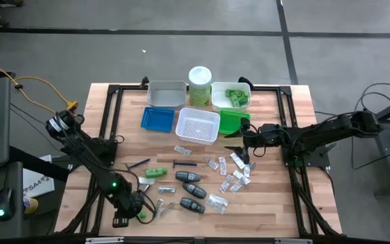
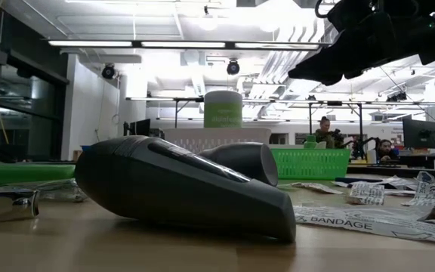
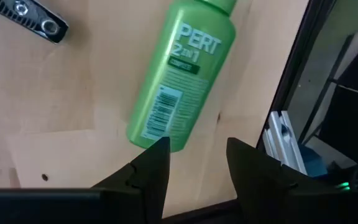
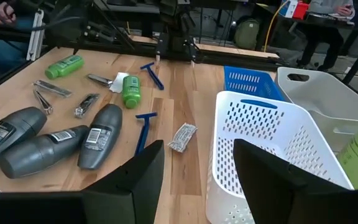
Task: Pick & Place Travel size toiletries
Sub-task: Put the green shampoo into the small white bin
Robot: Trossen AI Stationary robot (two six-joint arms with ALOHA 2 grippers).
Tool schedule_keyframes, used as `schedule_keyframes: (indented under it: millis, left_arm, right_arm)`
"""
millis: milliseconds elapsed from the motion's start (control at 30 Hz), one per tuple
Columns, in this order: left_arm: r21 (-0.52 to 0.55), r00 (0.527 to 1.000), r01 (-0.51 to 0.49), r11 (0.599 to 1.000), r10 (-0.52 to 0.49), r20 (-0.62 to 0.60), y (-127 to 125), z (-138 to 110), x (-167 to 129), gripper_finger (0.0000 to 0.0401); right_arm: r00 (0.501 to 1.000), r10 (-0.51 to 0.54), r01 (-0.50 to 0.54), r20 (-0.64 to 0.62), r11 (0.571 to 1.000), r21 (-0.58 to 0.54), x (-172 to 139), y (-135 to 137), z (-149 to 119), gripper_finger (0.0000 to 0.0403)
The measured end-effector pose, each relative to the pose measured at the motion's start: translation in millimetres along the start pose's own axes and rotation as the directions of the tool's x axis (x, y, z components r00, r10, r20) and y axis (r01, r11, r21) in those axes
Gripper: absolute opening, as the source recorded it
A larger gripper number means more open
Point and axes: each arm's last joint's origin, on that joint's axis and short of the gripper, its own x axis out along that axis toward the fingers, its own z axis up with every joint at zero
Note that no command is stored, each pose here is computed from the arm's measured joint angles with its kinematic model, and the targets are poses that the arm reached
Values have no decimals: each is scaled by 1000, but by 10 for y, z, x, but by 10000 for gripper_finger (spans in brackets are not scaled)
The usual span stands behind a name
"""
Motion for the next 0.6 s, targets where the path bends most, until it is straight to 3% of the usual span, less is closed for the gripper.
schedule_keyframes:
  millis: [600]
  left_arm:
    - [-17, 1000, -15, 1000, 16, 20, 6, 12, 15, 174]
  right_arm:
    - [1000, -21, 21, -4, 1000, -8, 0, -6, -2, 187]
